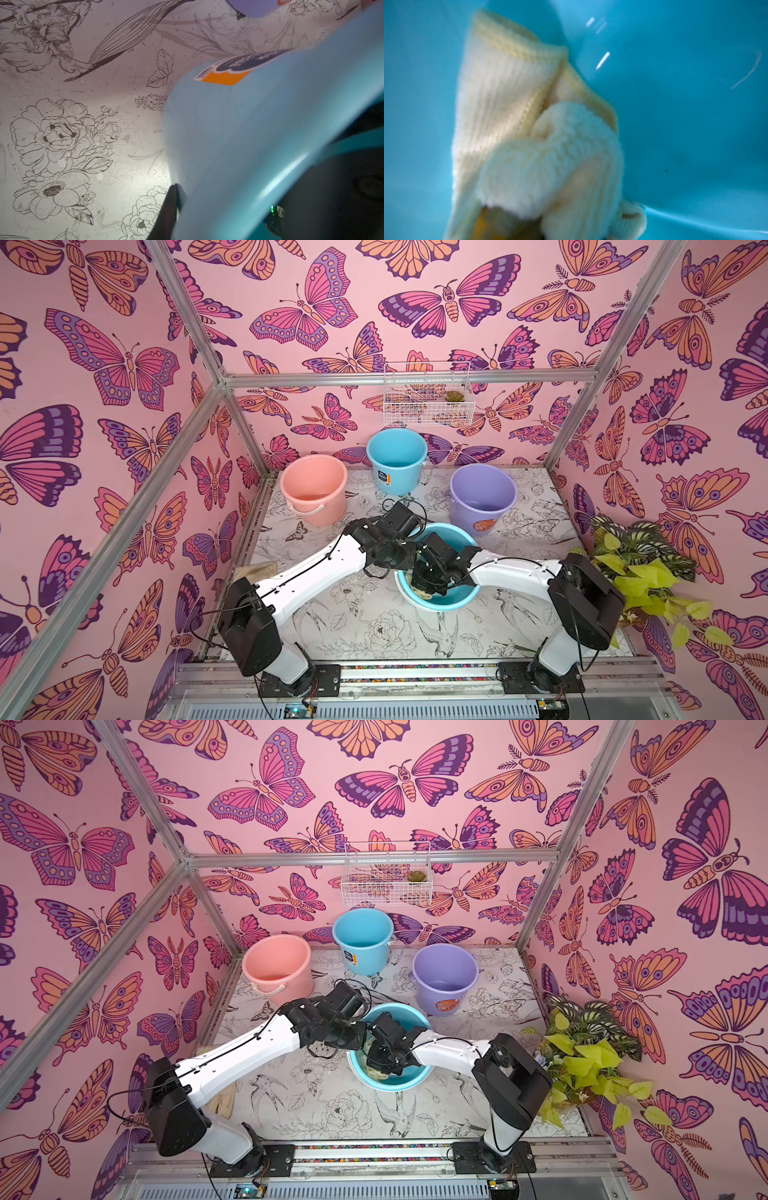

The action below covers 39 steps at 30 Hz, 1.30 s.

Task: Wipe the inside of the bucket with a cloth
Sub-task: Wipe the dirt from the inside of the bucket.

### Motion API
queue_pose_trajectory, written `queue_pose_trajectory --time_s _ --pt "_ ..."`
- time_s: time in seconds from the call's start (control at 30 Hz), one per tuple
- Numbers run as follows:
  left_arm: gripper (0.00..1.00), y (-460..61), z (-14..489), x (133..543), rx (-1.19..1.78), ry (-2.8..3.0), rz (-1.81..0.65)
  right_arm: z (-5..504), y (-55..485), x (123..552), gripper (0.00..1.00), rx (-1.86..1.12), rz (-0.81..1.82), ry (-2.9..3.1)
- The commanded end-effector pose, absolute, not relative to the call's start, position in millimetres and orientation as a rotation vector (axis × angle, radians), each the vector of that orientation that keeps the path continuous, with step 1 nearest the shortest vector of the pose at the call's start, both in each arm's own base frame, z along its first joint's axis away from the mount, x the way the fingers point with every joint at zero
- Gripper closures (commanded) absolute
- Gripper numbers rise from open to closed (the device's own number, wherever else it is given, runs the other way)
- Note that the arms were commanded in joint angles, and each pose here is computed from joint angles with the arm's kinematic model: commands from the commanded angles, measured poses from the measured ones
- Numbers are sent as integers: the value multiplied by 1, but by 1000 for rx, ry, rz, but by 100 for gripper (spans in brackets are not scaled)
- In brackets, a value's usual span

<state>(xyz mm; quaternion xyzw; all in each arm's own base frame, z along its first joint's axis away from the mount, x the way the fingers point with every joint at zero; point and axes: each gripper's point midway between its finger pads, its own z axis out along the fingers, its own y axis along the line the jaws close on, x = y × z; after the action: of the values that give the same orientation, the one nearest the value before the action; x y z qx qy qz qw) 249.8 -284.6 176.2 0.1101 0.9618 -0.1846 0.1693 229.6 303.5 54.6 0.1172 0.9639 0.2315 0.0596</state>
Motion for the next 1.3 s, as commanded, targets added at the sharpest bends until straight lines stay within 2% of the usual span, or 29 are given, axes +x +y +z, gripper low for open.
queue_pose_trajectory --time_s 0.0,0.37,0.6,0.9,1.0,1.27 --pt "100 -311 202 238 394 2674 -730 86 303 229 100 245 712 2872" --pt "100 -306 197 244 374 2684 -702 159 304 216 100 161 911 2749" --pt "100 -304 197 243 374 2686 -707 184 286 221 100 -46 820 2613" --pt "100 -304 199 240 382 2688 -724 221 271 243 100 -614 545 2202" --pt "100 -303 200 238 387 2689 -728 229 270 239 100 -922 414 2006" --pt "100 -301 207 234 398 2674 -750 233 237 216 100 -1719 -156 1331"
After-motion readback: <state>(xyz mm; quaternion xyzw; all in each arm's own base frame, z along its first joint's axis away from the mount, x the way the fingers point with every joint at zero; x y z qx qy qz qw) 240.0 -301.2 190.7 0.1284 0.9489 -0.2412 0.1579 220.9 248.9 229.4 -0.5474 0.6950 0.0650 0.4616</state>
